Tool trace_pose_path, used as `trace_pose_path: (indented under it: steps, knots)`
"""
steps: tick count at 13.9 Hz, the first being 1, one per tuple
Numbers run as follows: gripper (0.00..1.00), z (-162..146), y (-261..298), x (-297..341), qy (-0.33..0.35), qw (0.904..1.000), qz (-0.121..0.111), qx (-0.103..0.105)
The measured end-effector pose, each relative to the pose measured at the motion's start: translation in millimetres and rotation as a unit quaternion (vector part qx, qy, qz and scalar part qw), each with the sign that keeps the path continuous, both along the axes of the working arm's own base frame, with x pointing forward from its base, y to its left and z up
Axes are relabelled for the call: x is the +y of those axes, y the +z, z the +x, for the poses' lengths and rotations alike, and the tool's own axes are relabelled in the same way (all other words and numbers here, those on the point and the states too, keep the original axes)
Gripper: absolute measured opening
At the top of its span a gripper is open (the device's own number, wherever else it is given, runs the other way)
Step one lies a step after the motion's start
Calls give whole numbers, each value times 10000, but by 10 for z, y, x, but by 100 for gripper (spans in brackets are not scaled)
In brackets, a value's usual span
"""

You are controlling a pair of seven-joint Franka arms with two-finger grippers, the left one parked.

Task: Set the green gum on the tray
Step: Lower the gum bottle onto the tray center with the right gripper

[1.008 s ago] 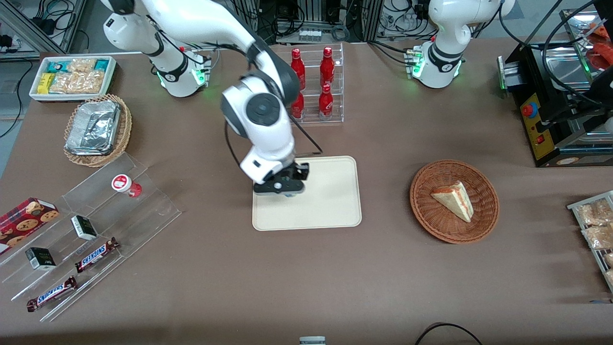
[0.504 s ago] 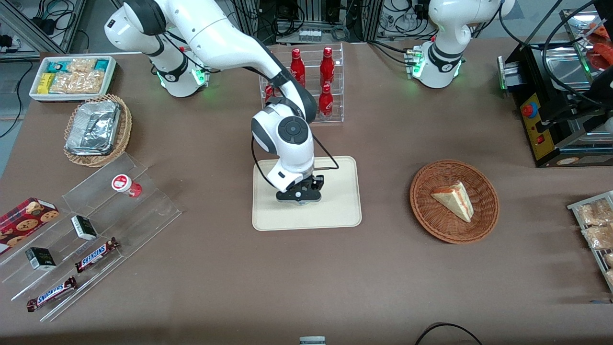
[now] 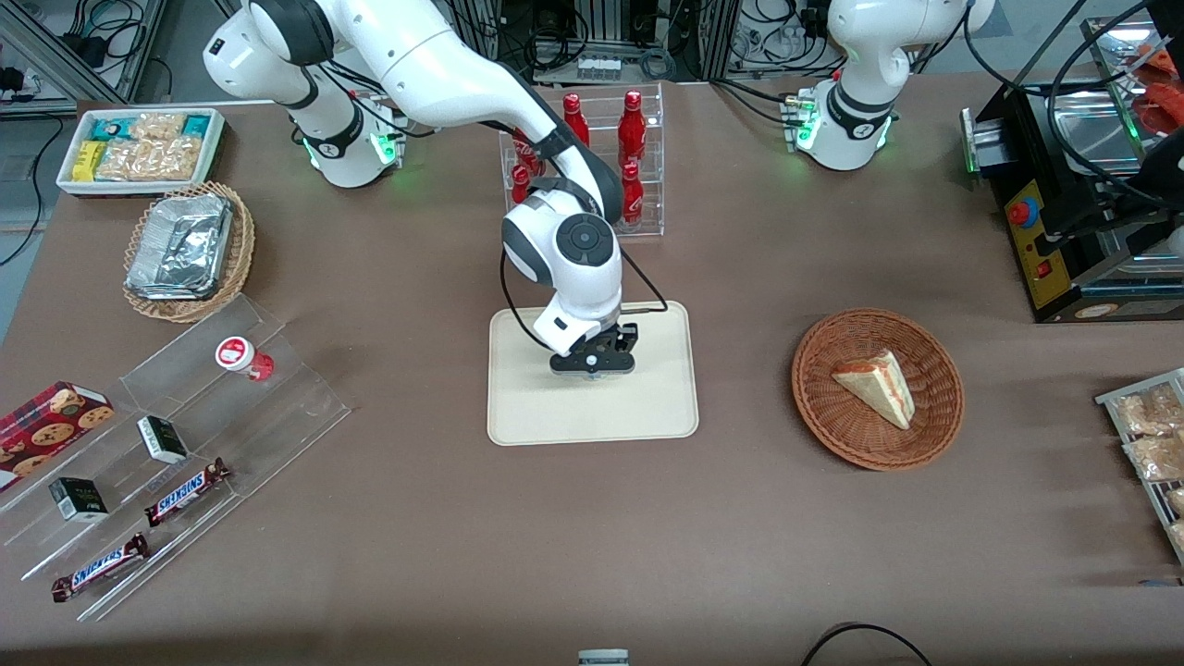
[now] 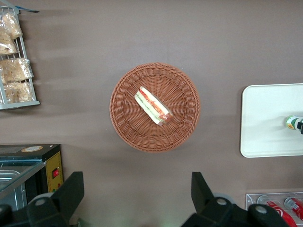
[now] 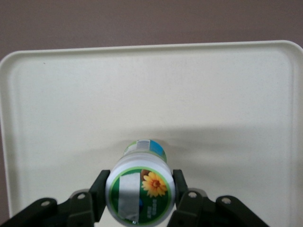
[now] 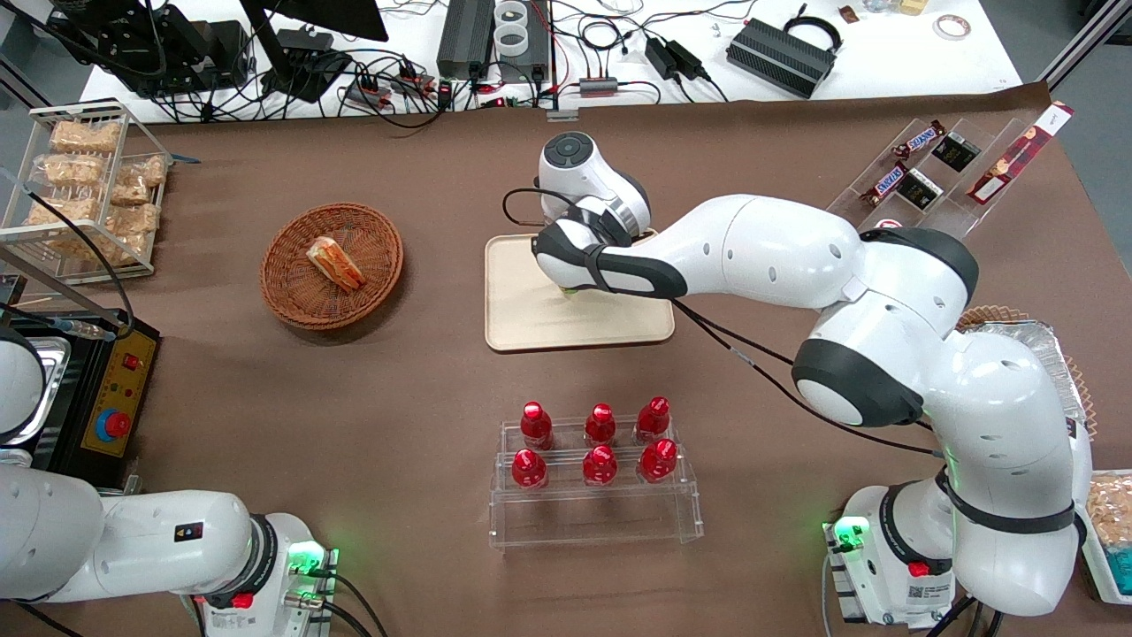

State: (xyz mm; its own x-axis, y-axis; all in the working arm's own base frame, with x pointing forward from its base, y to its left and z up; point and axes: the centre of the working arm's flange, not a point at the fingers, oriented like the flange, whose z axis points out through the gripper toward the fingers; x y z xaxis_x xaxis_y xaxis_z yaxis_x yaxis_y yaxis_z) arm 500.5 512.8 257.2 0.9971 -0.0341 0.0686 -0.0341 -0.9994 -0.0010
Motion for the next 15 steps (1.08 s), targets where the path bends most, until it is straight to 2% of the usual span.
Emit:
trace_pose_path:
  steps: [8,15]
  knots:
    - [59,-51,-90,-12,-1,10000,-56,52]
    - [59,-48,-194,-19,-5,10000,-39,4]
